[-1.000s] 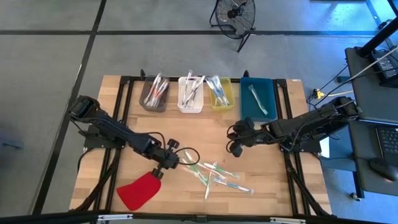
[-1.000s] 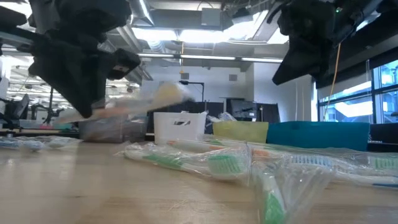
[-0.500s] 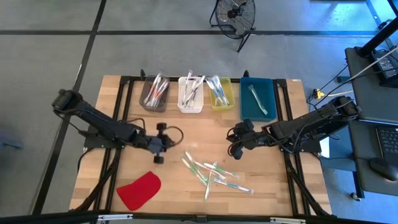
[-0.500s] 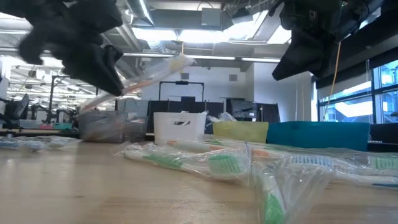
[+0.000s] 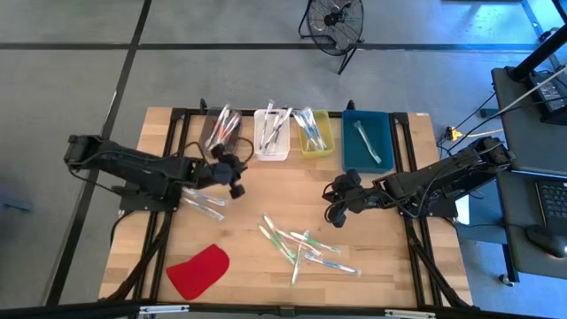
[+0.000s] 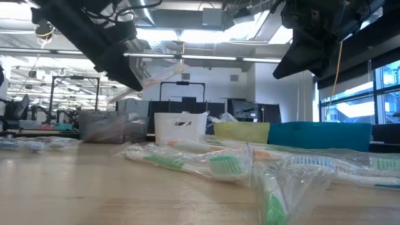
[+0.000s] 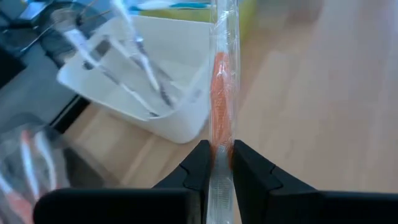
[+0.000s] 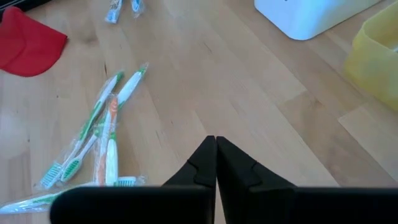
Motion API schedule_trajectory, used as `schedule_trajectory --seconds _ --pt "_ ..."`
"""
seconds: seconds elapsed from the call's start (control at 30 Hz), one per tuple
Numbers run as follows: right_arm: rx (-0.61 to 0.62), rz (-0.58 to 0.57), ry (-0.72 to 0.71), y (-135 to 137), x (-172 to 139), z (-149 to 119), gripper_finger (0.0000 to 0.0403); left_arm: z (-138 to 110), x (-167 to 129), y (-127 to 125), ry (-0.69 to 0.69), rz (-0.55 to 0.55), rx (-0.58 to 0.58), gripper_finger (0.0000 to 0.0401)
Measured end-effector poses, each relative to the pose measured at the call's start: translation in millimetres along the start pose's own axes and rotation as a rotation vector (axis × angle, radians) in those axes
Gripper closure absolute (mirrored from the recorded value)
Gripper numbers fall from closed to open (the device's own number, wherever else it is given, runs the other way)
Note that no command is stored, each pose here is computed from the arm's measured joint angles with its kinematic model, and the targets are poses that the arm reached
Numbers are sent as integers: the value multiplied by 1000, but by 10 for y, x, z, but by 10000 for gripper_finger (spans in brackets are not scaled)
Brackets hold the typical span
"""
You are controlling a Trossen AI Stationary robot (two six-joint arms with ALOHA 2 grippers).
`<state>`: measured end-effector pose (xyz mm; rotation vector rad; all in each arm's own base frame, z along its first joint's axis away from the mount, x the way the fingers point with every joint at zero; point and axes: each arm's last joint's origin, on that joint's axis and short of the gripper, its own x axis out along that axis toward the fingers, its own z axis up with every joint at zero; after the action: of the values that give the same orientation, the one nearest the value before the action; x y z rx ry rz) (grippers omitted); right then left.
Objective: Pick & Place Toothbrushes
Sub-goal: Put the orange toothbrush into the black bin
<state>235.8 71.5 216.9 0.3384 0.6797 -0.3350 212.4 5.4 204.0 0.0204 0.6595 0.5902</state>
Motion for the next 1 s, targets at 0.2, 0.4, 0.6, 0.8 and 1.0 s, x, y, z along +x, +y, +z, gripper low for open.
schedule_trajectory --seconds 0.2,0.4,0.6,0.8,1.0 --pt "-9 0 -1 0 0 0 391 33 97 200 1 126 -134 357" --pt "-9 1 -1 1 0 0 374 58 189 457 25 259 -244 358" --pt "-6 1 -1 1 0 1 365 181 215 748 76 333 -313 357" --pt "-4 1 -1 1 0 1 369 174 217 1038 194 375 -351 357" --pt "-4 2 -1 1 0 1 384 90 240 1271 267 380 -430 357"
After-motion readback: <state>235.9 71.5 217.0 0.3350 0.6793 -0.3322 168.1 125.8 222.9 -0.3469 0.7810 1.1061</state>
